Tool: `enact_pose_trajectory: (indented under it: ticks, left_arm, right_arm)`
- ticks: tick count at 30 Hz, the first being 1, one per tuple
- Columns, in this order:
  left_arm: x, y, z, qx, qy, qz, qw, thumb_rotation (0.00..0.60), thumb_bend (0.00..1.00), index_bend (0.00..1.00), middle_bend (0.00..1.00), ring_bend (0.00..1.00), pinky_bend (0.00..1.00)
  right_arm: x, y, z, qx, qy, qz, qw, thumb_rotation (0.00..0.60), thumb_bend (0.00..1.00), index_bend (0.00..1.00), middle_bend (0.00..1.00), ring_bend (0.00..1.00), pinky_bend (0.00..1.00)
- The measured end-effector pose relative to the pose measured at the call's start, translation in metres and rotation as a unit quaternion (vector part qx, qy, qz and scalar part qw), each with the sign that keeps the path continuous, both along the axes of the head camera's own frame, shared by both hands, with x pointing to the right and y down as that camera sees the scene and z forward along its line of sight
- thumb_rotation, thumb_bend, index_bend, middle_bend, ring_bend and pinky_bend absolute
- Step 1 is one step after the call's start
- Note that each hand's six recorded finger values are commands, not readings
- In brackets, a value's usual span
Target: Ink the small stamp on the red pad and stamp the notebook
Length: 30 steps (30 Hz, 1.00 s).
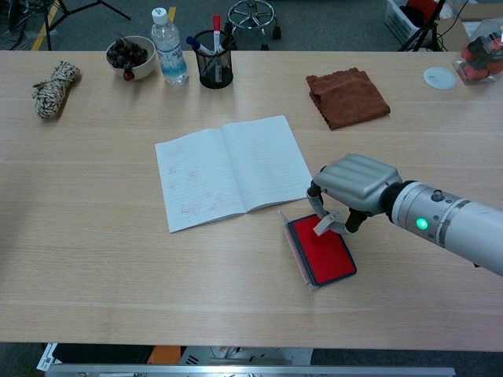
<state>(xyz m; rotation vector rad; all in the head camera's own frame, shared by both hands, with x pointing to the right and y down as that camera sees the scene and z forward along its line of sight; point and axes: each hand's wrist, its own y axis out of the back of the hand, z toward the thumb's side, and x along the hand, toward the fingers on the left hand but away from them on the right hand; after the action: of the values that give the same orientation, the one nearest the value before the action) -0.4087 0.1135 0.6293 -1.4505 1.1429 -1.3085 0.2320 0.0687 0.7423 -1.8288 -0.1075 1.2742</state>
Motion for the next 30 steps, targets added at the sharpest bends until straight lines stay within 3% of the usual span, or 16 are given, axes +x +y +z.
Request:
enact_pose_trajectory:
  ticks: [11,30]
  left_arm:
    - [-0.004,0.001,0.002,0.001,-0.003,-0.005,1.0,0.6,0.27,0.14,0.12,0.13,0.07]
    - [-0.007,0.001,0.002,0.003,-0.001,-0.008,1.0,0.6,0.27,0.14,0.11,0.13,0.07]
  right_arm:
    - [-0.01,0.003,0.006,0.024,0.018,-0.025,0.9992,0.6,0.34,0.63,0.43,0.27,0.3]
    - [-0.013,0.008,0.016,0.03,0.03,-0.035,0.9985,0.6,0.34,0.63,0.43,0.27,0.3]
